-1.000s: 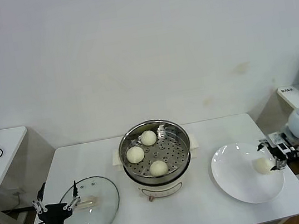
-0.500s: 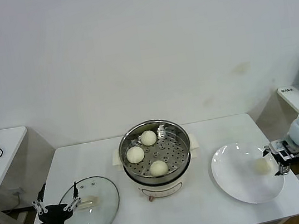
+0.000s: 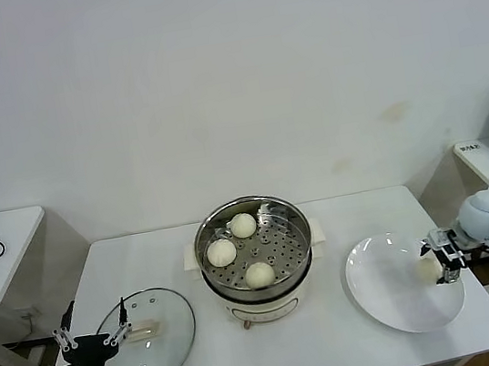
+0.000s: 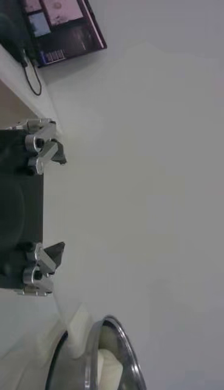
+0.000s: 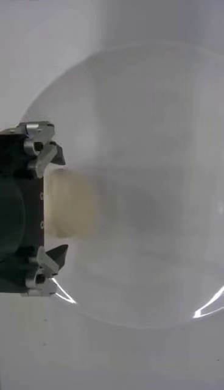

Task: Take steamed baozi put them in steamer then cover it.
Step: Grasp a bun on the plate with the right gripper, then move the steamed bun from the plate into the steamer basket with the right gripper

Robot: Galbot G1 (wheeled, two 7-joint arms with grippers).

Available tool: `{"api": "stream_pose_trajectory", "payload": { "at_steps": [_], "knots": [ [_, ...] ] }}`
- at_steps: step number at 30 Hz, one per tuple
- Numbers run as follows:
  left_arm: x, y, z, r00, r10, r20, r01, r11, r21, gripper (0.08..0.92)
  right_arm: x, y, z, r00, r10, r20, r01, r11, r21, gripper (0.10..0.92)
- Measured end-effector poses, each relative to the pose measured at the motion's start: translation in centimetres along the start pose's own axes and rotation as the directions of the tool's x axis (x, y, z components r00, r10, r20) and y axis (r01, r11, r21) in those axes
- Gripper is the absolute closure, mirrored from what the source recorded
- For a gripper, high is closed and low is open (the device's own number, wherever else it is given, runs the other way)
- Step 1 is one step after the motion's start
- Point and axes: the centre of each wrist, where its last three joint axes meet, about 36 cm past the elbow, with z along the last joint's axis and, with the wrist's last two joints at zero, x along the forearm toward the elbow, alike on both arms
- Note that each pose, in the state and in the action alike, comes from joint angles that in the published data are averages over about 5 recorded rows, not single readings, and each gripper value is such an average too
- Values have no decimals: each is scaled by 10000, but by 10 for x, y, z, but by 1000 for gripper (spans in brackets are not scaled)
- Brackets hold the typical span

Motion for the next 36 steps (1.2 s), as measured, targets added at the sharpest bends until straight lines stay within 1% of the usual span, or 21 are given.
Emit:
{"api": "stream_pose_trajectory", "payload": {
  "at_steps": [8,13,17,23,26,31,36],
  "knots": [
    [0,0,0,10000,-8,5,8,10000,12,177,-1,-1,0,9999,-77,-123,77,10000,-56,388],
    [-1,0,0,10000,-3,21,3,10000,15,177,6,-4,0,9999,-102,-140,100,9999,-86,404],
    [-1,0,-2,10000,-1,78,1,10000,15,177,19,-9,0,9999,-81,-135,80,9999,-95,417],
    [-2,-1,-5,9999,27,163,-28,10000,50,177,52,-22,-5,9999,127,-10,-128,9999,-51,420],
    [-2,-1,-6,9998,51,205,-52,10000,61,177,72,-33,-14,9993,333,174,-333,9994,20,420],
    [-3,-1,-7,9997,78,250,-80,9999,64,177,111,-56,-40,9941,844,681,-859,9961,199,415],
    [-4,0,-8,9995,74,297,-76,9999,66,177,152,-81,-81,9812,1371,1359,-1449,9882,492,408]
  ]
}}
